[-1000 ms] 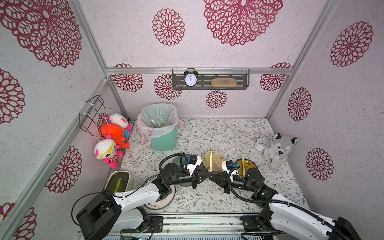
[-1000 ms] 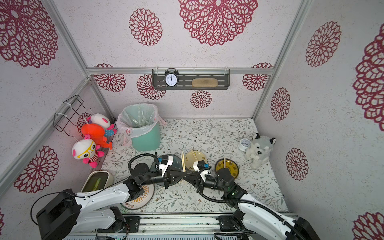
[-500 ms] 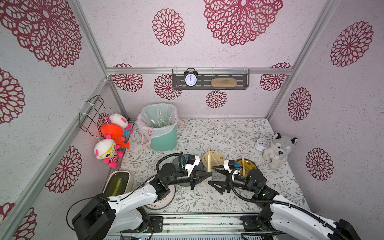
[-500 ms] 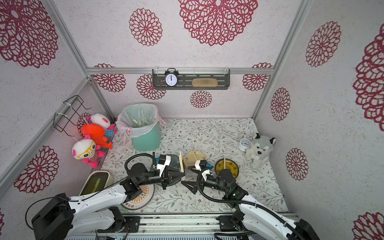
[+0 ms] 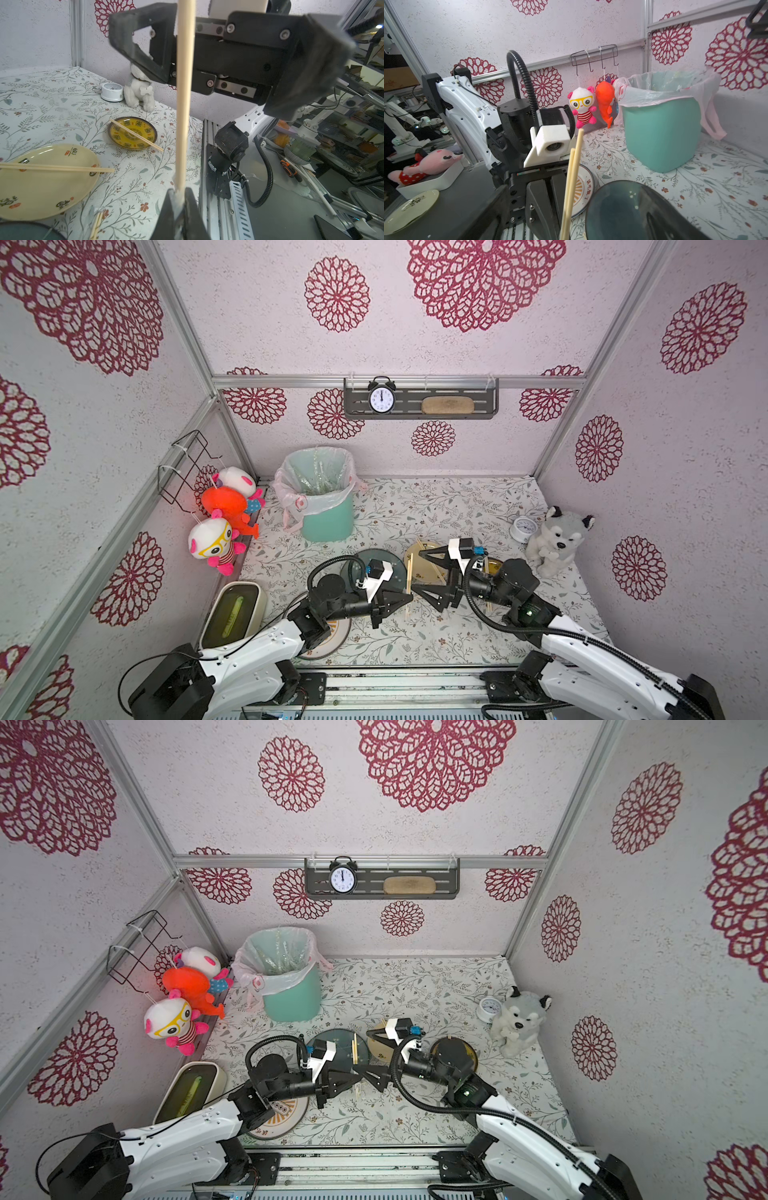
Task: Remove the packaging of disposable chopsticks
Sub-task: Remove the packet bag from the disposable chopsticks.
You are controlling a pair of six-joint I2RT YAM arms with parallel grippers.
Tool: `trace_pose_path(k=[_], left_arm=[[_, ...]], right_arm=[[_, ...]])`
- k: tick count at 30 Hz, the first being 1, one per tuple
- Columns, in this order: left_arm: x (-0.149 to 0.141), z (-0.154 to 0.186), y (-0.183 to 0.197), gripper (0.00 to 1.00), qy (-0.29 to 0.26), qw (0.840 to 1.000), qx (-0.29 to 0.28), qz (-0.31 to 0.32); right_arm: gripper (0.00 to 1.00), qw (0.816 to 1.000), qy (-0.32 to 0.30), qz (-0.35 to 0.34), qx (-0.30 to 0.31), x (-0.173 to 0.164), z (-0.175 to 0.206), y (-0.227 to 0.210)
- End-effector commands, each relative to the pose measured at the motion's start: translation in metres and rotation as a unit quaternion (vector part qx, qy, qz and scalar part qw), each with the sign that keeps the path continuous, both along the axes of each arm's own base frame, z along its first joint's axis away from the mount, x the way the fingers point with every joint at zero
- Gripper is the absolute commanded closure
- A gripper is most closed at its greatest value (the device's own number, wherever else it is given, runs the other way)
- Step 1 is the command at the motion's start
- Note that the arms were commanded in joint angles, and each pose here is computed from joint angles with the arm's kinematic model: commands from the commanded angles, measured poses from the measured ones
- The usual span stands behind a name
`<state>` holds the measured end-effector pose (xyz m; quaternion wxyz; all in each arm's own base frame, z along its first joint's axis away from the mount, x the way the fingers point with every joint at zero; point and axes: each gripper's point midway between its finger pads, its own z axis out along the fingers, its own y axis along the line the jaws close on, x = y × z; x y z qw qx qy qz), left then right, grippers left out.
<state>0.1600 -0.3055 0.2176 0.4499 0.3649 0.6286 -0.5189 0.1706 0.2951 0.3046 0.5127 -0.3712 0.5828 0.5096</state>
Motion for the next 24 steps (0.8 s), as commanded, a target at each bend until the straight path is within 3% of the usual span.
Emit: trace_pose_path(k=[1, 7, 18, 24], left_arm=[[0.002, 0.004, 0.005, 1.00, -0.014, 1.000, -0.004, 0.008], [0.002, 0.003, 0.007, 1.00, -0.013, 1.000, -0.005, 0.008], [0.001, 0.003, 0.010, 1.00, -0.011, 1.000, -0.005, 0.009], [0.004, -0.006, 0.010, 1.00, 0.002, 1.000, 0.009, 0.017]], right_arm=[[0.17, 0.999, -0.009, 0.041, 0.010, -0.004, 0.011, 0.011], [0.55, 0.997, 0.005, 0.080, 0.010, -0.006, 0.007, 0.024], [0.99, 0.997, 0.007, 0.076, 0.013, -0.007, -0.001, 0.021], [1.00, 0.997, -0.002, 0.070, 0.018, -0.006, 0.006, 0.021]])
